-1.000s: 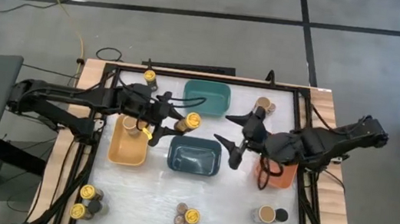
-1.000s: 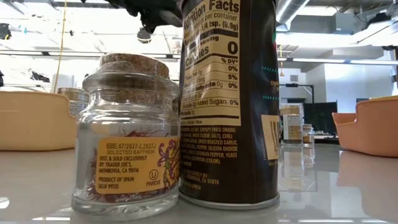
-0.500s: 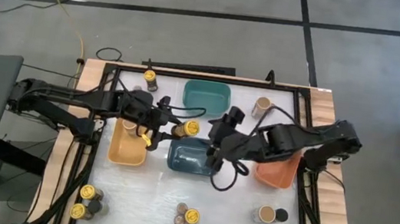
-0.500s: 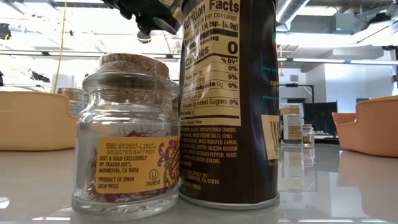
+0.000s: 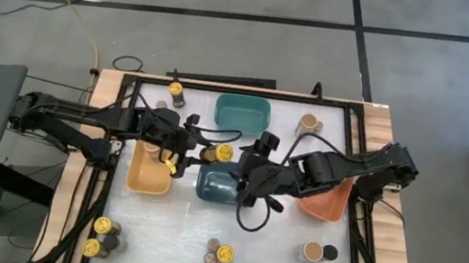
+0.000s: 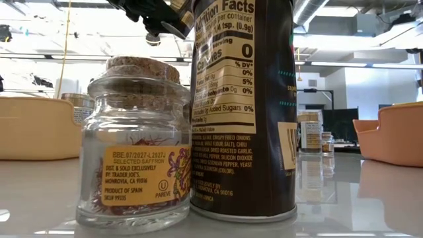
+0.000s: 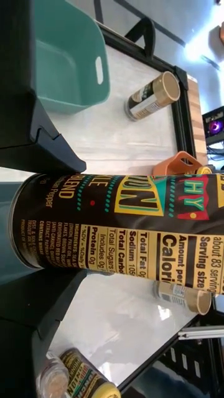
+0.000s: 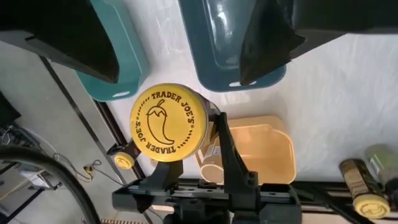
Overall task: Sort spices by type
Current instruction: Put the yellow seasoning bottle into the orange bin
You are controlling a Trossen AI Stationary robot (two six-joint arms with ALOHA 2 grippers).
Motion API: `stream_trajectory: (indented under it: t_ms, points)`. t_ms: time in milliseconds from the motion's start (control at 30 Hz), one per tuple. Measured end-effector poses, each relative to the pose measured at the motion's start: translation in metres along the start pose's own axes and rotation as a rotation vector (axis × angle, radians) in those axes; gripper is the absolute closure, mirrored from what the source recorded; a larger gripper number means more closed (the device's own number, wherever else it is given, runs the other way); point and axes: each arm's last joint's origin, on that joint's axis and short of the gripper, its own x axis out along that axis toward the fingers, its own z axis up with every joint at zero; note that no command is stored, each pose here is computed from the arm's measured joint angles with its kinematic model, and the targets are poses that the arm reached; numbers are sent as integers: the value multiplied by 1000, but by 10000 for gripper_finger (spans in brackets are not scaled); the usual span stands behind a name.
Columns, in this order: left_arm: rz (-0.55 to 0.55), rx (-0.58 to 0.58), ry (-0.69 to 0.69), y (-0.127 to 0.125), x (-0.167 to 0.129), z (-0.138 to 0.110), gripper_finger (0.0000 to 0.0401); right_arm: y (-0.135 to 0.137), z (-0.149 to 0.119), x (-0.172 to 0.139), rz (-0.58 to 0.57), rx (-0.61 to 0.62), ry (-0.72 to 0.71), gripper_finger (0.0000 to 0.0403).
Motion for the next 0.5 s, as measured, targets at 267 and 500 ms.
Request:
stream_trajectory:
  t_ms: [267,500]
  points:
    - [0,33,0,0,0,0,188,-1,0,1,-3,35,1,9]
    - [0,69,-1,0,0,0,188,0,1,4,-3,41,-9,18]
